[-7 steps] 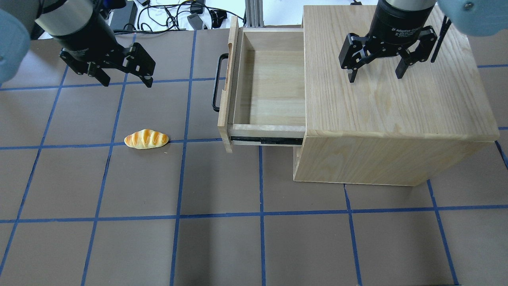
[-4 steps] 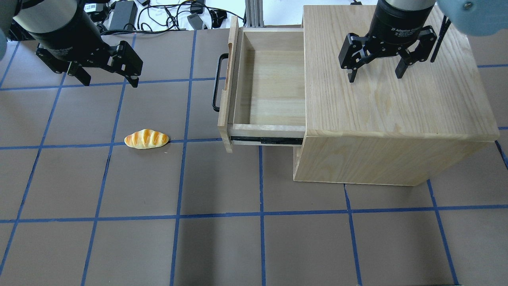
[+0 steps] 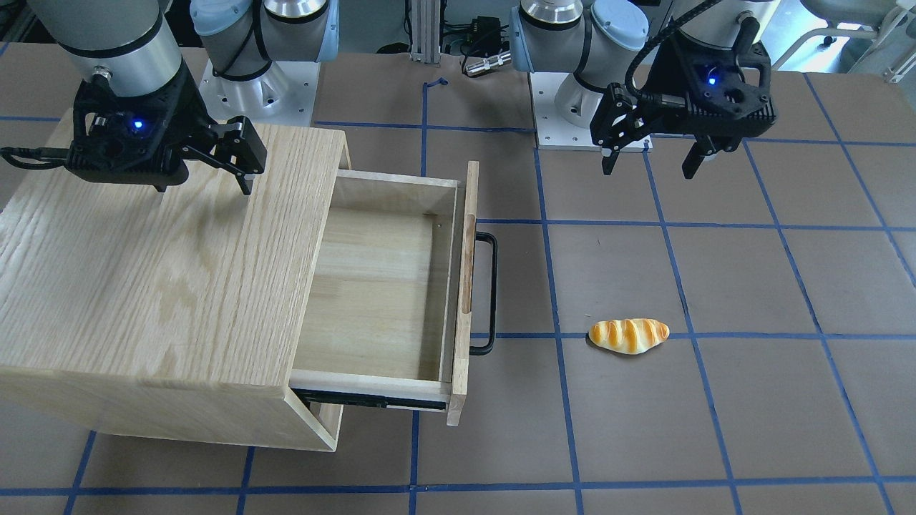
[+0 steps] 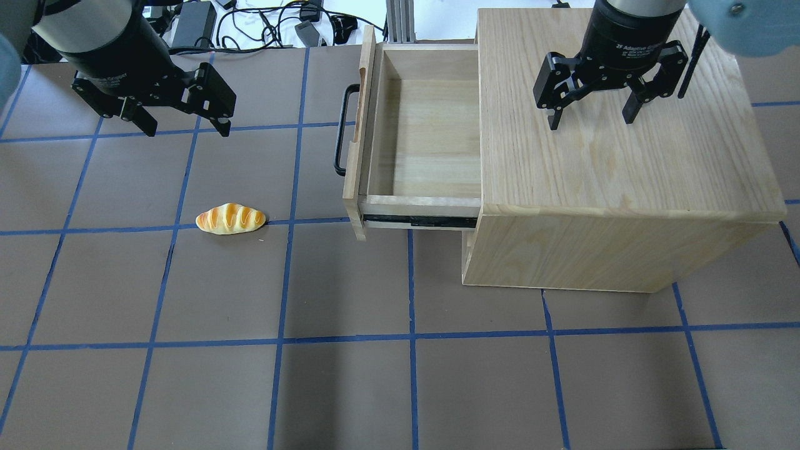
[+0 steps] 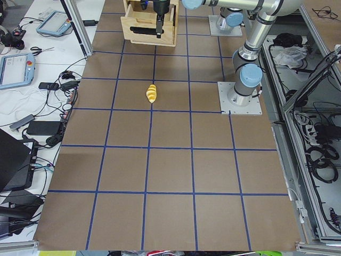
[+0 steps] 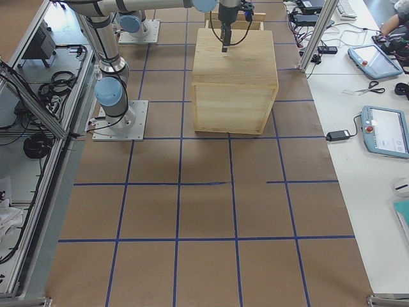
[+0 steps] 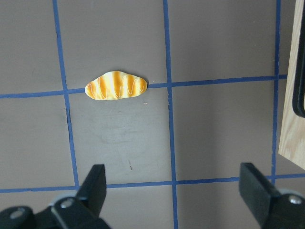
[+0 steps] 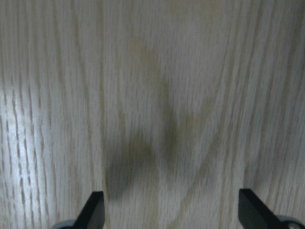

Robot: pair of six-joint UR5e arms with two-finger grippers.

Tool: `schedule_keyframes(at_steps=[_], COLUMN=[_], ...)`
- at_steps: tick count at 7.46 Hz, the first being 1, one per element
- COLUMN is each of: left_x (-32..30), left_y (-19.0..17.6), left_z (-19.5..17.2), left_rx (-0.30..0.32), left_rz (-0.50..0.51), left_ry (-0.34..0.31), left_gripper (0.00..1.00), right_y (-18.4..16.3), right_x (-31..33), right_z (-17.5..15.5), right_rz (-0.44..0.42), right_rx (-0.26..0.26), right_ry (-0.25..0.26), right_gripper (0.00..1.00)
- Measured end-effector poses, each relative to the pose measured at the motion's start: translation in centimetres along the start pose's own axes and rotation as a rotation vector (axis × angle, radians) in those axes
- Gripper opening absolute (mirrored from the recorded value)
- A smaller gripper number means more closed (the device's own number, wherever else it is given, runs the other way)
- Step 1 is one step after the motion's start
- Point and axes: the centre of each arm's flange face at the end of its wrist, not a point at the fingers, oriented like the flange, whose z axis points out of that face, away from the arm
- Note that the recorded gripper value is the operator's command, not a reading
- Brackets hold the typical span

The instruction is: Open upper drawer

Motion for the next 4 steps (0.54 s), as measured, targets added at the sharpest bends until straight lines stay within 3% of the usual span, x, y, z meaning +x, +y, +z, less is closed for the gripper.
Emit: schedule_keyframes(at_steps=[4], left_x=[-0.01], left_y=[0.27], left_z=[-0.39], left_rx=[0.007], left_rz=[0.001], left_ry=[-0.004], left_gripper=[1.00], right_y=[0.01], right_x=[-0.02], right_z=[0.02], right_rz=[0.000], right_rx=[0.000], right_ry=[0.000], right_gripper=[1.00])
